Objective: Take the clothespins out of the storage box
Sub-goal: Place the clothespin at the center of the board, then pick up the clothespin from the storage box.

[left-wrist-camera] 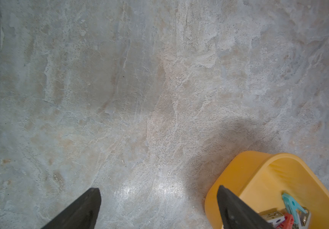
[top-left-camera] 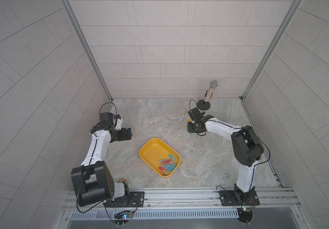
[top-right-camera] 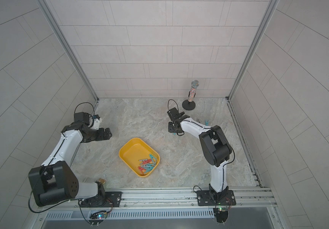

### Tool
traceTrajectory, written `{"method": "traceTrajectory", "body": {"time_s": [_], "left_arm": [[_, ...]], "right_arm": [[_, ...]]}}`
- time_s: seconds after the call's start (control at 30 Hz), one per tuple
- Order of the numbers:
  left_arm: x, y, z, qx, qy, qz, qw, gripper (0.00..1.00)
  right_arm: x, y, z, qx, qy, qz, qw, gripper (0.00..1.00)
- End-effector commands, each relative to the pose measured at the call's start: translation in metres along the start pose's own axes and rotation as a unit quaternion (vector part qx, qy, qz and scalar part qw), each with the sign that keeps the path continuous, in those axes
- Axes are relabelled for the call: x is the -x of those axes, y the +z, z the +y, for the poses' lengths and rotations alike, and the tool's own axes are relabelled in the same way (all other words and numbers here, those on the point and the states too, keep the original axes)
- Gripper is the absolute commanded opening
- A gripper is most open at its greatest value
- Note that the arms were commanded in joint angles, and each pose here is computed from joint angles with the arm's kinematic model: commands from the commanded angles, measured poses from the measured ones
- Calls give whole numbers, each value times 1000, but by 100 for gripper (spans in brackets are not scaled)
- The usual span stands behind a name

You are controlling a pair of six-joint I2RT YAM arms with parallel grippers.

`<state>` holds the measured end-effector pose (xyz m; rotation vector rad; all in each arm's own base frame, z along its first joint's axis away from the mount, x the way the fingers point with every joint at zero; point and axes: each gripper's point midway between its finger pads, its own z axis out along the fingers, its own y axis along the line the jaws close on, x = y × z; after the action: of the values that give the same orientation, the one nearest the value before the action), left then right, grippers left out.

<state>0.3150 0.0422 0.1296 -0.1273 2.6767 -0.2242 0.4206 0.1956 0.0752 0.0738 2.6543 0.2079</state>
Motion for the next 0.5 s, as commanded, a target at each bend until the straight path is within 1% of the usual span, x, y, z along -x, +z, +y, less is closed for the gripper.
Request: {"method": "traceTrajectory", "body": {"time_s": [0.0, 0.1, 0.23, 0.37, 0.47], "left_arm": [[6, -5, 1, 0, -3, -8, 1000, 100], [5, -4, 1, 0, -3, -7, 1000, 100], [6, -4, 1, -1, -4, -7, 1000, 100], [6, -4, 2, 0, -4, -7, 1000, 100], [6, -4, 1, 0, -3, -7, 1000, 100]], "right_arm": [[2, -28, 2, 17, -6, -6, 1000, 40], [2, -44, 7, 41, -13, -13, 999, 40], [0, -68, 24, 95, -40, -17, 995, 40], [-8, -89, 48, 149, -88, -14, 985, 39], [-20, -103, 68, 177, -137, -11, 975, 39]]}}
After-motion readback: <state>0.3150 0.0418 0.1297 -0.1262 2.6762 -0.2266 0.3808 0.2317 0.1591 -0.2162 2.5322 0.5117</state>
